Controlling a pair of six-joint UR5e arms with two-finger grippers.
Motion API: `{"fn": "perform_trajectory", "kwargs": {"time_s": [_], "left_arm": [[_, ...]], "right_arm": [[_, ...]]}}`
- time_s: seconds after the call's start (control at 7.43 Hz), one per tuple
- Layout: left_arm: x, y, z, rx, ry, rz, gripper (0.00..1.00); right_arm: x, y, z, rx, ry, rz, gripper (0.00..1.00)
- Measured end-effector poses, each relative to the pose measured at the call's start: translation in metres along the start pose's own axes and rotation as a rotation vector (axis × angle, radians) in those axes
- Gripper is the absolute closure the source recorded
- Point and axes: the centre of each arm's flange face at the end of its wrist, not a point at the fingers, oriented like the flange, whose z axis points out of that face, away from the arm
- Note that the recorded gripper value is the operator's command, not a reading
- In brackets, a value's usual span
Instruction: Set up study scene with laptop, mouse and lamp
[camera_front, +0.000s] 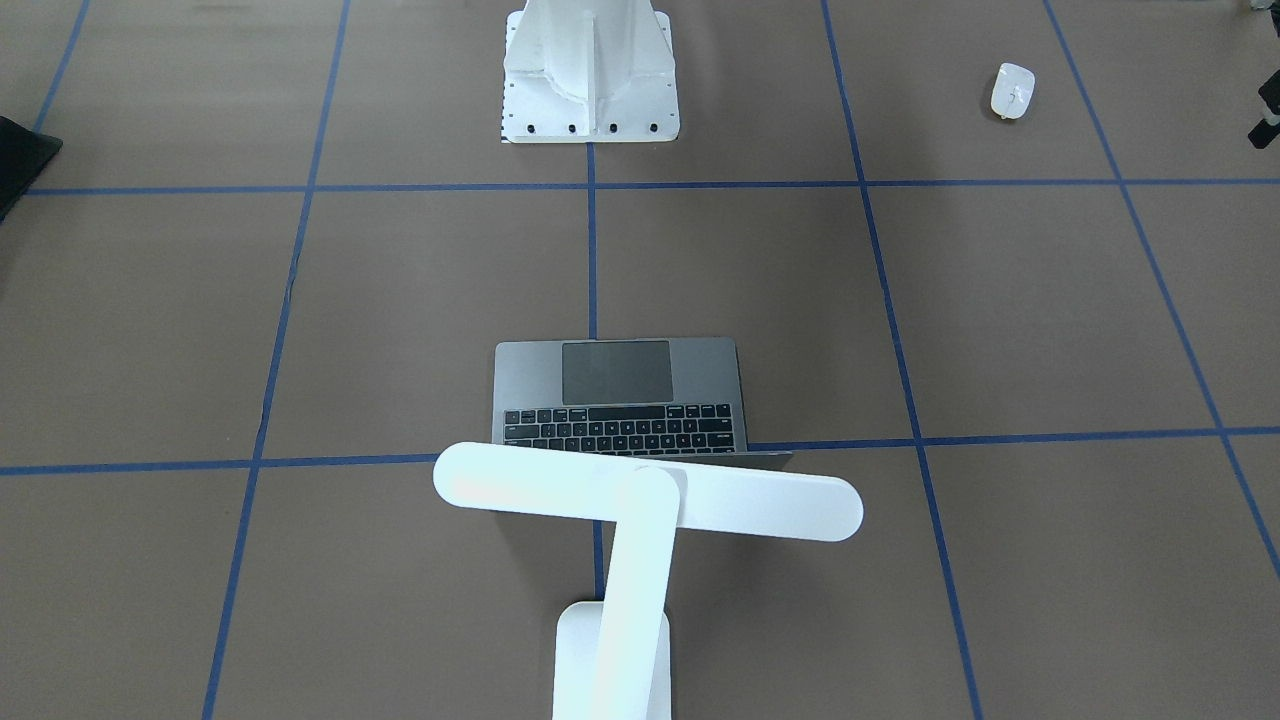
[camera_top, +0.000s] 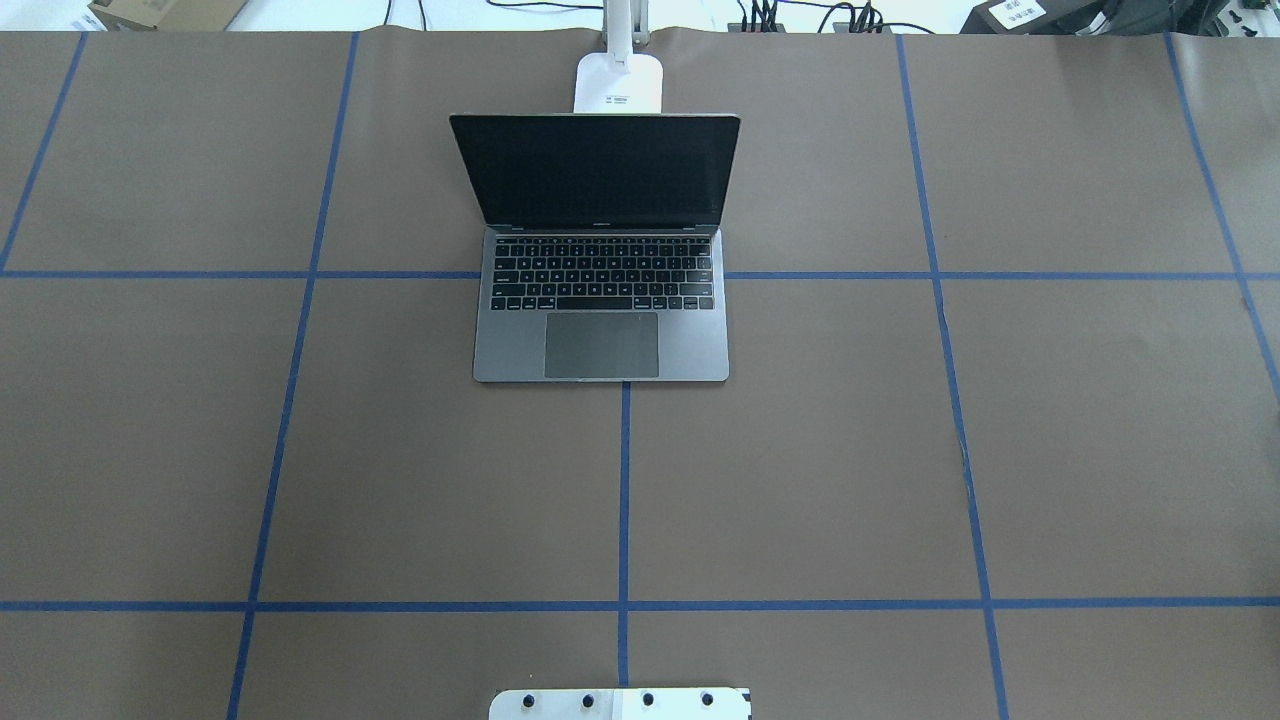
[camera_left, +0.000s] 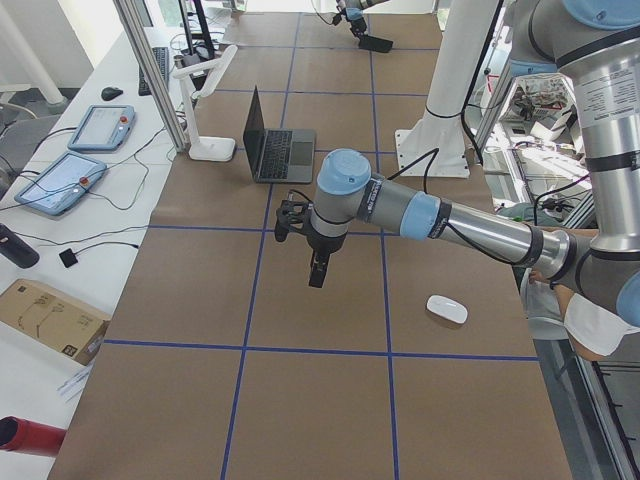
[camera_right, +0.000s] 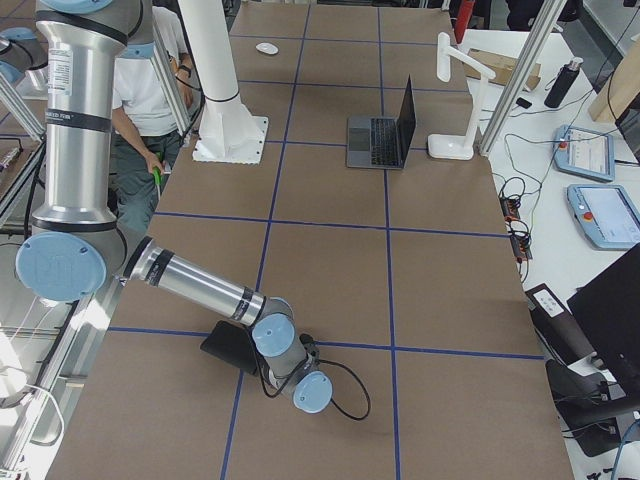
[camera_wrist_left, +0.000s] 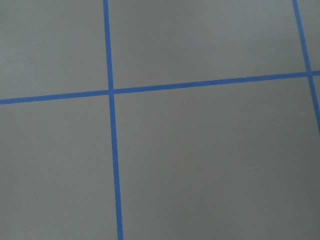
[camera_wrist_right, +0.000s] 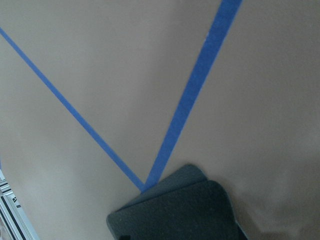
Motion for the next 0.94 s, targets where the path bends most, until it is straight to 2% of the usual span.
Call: {"fn": "perform_trajectory", "kwargs": {"time_s": [0.54, 0.94], "left_arm": [[0.004, 0.007, -0.005, 0.004, 0.002, -0.002, 0.00], [0.003, 0.010, -0.005, -0.001, 0.001, -0.010, 0.00]], "right_arm": [[-0.017, -0.015, -0.008, 0.001, 0.009, -0.030, 1.00], [-0.063, -0.046, -0.026, -0.001, 0.004, -0.015, 1.00]]}}
